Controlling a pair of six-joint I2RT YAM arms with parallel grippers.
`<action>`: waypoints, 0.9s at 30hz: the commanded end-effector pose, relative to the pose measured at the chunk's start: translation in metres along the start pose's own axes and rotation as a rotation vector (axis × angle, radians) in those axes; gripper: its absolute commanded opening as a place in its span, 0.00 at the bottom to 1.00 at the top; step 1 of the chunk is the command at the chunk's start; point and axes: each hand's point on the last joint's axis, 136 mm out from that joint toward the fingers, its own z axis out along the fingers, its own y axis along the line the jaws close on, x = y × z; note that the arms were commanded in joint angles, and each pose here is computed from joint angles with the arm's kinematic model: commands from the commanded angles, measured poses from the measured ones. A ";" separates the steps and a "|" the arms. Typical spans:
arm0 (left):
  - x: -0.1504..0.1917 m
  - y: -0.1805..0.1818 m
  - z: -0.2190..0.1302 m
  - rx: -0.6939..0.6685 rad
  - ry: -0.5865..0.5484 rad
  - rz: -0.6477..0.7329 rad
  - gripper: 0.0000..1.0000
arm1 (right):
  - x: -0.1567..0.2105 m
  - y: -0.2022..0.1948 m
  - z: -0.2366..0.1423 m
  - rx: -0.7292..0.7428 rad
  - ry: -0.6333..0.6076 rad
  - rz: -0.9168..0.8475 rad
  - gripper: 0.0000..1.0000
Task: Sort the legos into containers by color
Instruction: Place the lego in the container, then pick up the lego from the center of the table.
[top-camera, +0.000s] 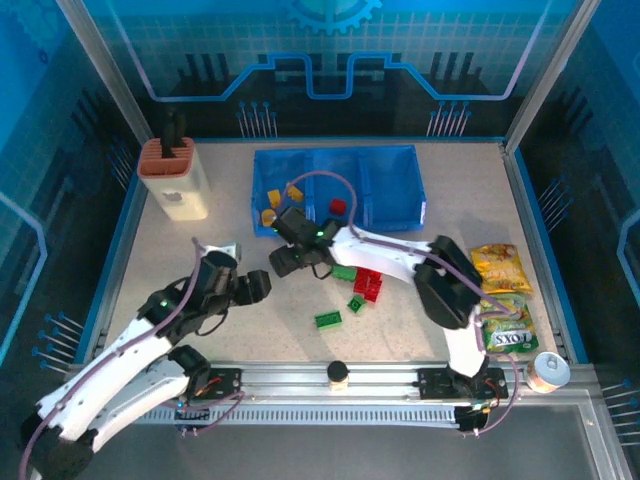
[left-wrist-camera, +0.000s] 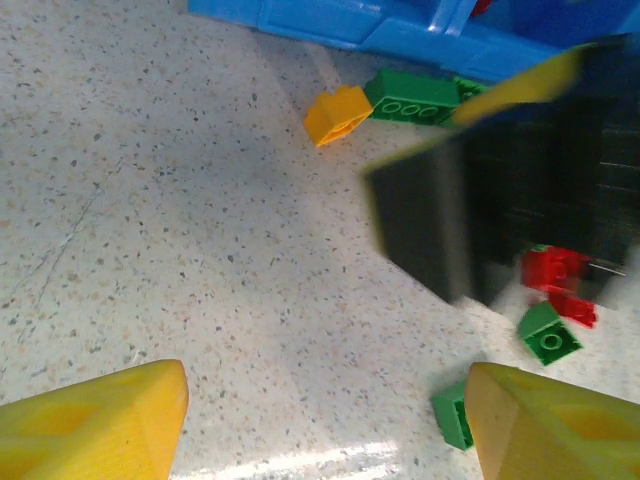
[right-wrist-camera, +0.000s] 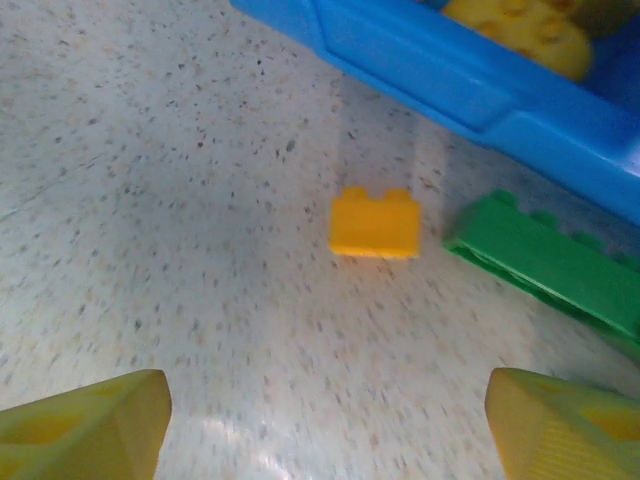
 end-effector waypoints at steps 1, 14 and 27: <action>0.014 0.023 -0.010 -0.071 0.012 -0.043 0.74 | 0.004 -0.003 0.019 0.072 0.071 -0.014 0.83; 0.007 0.016 -0.018 -0.047 -0.006 -0.017 0.73 | 0.004 -0.013 0.077 0.127 0.162 0.002 0.80; 0.007 0.020 -0.021 -0.061 -0.011 -0.021 0.70 | -0.018 -0.001 0.042 0.143 0.113 -0.020 0.34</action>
